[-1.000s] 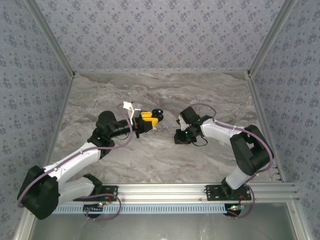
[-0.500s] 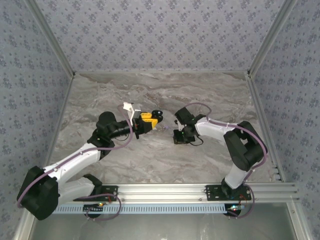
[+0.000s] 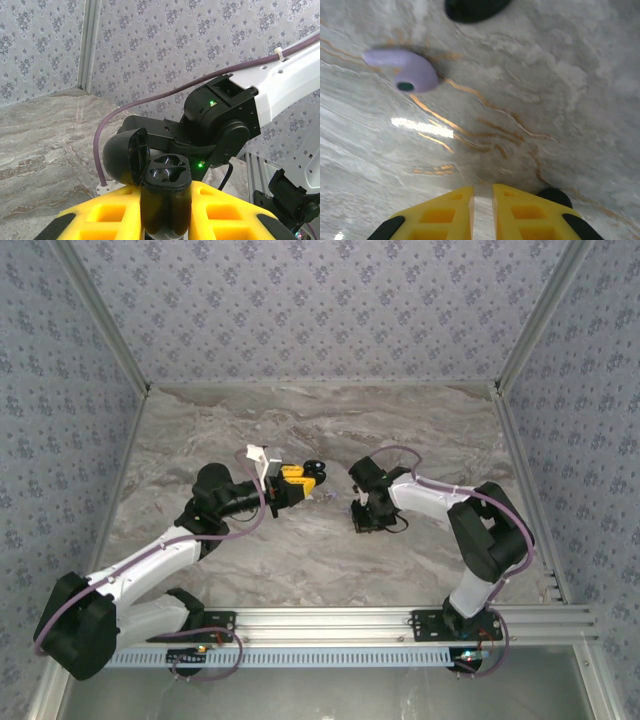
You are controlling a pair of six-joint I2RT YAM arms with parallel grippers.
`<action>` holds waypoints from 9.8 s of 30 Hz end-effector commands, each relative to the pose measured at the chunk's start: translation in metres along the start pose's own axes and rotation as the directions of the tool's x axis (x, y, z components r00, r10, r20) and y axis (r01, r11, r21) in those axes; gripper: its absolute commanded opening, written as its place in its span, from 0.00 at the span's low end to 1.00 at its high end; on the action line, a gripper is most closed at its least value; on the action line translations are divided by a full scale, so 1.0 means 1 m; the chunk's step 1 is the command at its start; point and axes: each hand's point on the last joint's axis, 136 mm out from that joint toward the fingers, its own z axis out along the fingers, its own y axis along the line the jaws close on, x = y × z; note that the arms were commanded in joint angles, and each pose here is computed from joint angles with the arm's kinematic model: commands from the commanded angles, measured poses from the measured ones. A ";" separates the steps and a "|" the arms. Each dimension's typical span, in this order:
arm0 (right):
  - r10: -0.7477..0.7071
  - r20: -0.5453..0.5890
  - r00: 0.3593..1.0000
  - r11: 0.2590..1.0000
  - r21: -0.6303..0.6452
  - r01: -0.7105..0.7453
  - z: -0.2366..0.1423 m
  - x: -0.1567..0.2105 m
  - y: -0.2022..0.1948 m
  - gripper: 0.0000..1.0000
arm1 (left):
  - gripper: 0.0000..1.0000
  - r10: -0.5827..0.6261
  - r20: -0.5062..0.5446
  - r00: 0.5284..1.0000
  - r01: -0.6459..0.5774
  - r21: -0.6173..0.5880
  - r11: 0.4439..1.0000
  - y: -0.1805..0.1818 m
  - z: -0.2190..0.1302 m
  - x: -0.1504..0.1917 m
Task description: Insert the wireless bluetooth earbuds into the charging case
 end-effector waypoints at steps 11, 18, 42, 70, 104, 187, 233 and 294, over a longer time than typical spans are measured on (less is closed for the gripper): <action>-0.052 -0.021 0.998 0.990 0.131 0.055 -0.025 0.009 -0.021 0.22 | 0.22 0.031 0.034 0.999 -0.032 0.009 0.999 -0.006 -0.001 -0.011; -0.052 0.015 0.999 0.992 0.120 0.050 -0.037 0.004 -0.017 0.23 | 0.22 0.030 0.033 0.999 -0.031 0.011 0.999 -0.007 0.000 -0.012; 0.189 -0.003 0.982 0.978 0.089 -0.188 -0.014 0.008 -0.035 0.54 | 0.22 0.028 0.033 0.999 -0.028 0.014 0.999 -0.008 -0.001 -0.012; 0.087 -0.032 0.996 0.996 0.021 -0.087 0.000 -0.015 0.002 0.43 | 0.22 0.022 0.025 0.999 -0.023 0.008 1.000 -0.007 -0.001 -0.008; 0.048 -0.061 0.997 0.984 0.175 -0.037 0.002 -0.007 0.005 0.35 | 0.22 0.024 0.029 0.999 -0.024 0.006 1.000 -0.009 -0.003 -0.009; 0.047 -0.069 0.997 0.988 0.149 -0.036 0.005 -0.007 0.005 0.35 | 0.21 0.026 0.030 0.999 -0.026 -0.011 1.000 -0.012 -0.009 -0.008; 0.092 -0.007 0.996 0.991 0.098 -0.091 0.003 -0.025 0.012 0.28 | 0.22 0.036 0.029 0.999 -0.036 -0.008 0.999 -0.015 -0.010 -0.009; -0.049 0.481 0.875 0.988 -0.105 0.113 -0.121 -0.056 0.027 0.14 | 0.18 -0.198 -0.112 0.974 0.166 -0.246 0.955 0.048 0.022 0.083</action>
